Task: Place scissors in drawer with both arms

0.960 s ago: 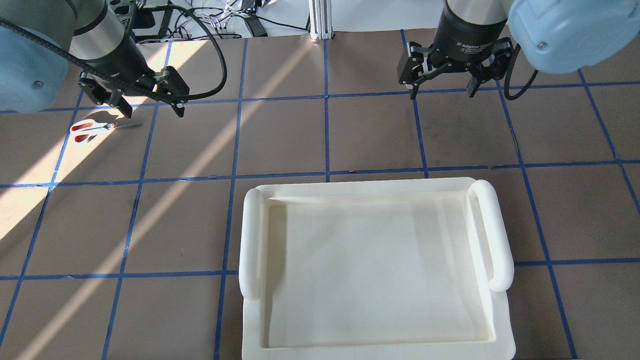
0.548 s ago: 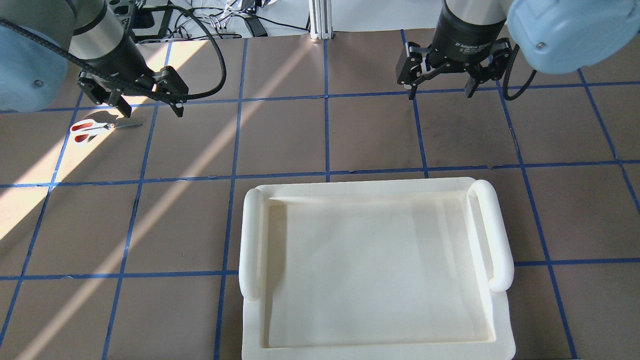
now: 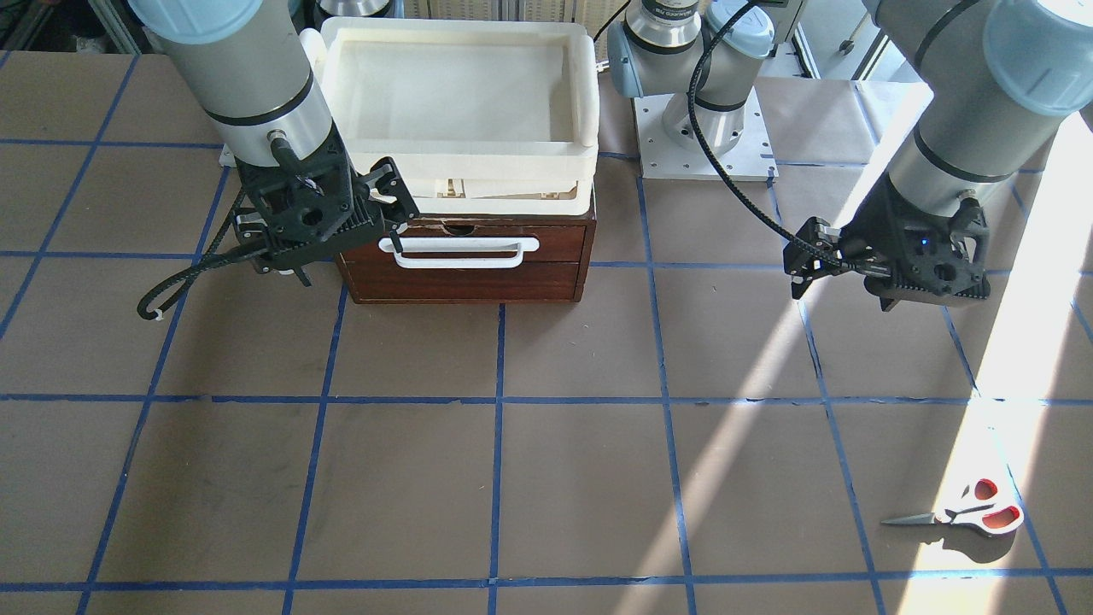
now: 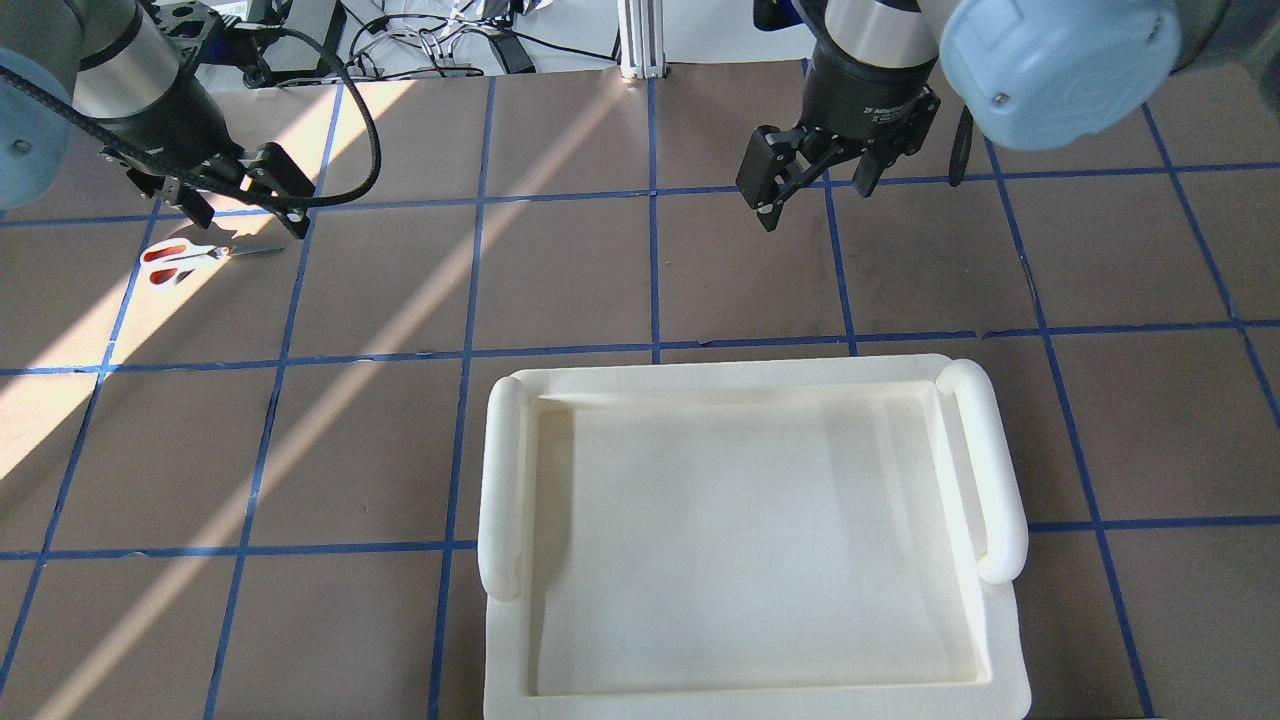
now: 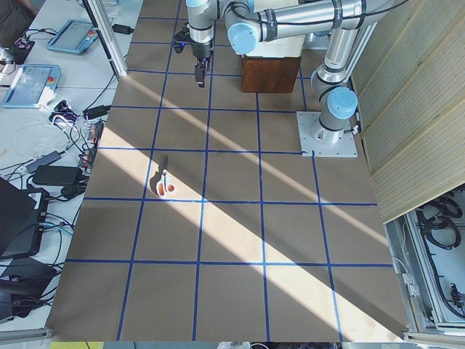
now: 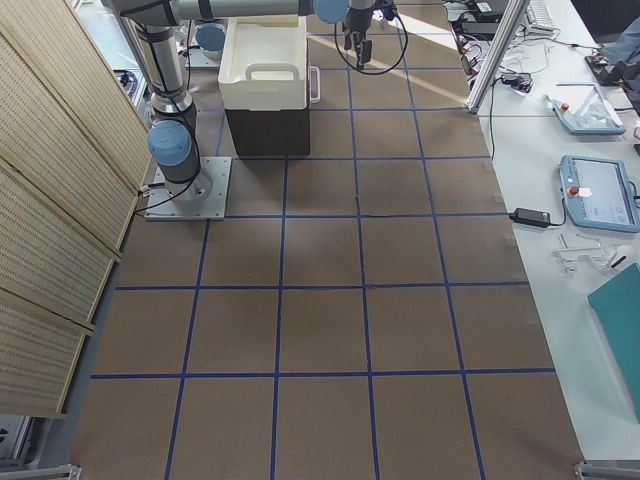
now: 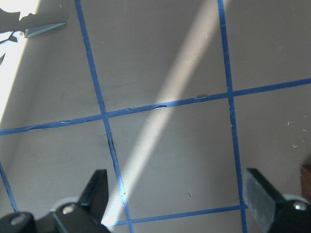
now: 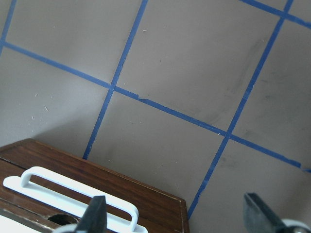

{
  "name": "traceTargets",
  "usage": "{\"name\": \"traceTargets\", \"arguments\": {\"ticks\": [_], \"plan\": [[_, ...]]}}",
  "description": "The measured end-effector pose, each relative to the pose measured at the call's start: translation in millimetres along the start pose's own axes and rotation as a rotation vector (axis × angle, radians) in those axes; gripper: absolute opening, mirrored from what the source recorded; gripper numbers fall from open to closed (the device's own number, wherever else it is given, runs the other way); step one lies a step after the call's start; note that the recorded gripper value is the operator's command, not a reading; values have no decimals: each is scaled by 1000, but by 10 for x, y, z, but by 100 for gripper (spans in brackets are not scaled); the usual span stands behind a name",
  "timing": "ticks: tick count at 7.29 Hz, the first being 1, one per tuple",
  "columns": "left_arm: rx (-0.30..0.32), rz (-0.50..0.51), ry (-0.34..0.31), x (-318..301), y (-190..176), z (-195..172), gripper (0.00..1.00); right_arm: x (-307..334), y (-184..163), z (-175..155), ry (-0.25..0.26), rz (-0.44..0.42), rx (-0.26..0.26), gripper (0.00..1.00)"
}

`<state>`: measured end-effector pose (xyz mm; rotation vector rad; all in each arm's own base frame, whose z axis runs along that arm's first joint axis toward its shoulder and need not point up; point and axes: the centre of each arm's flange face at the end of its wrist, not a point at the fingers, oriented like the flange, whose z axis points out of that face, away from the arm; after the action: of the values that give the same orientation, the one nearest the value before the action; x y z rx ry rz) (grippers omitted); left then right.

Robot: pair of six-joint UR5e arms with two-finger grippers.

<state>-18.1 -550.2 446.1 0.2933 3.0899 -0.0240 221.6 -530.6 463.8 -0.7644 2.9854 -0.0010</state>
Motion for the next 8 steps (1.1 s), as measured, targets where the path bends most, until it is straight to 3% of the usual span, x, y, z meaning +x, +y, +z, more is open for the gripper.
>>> {"name": "traceTargets", "arguments": {"ticks": [2,6,8], "plan": [[6,141,-6,-292,-57,104,100,-1,-87,185,-11,-277,-35,98],[17,458,5,-1043,-177,531,100,-284,-130,611,-200,-715,-149,95],[22,616,10,-1436,-243,845,100,-465,-353,885,-245,-865,-187,95]]}}
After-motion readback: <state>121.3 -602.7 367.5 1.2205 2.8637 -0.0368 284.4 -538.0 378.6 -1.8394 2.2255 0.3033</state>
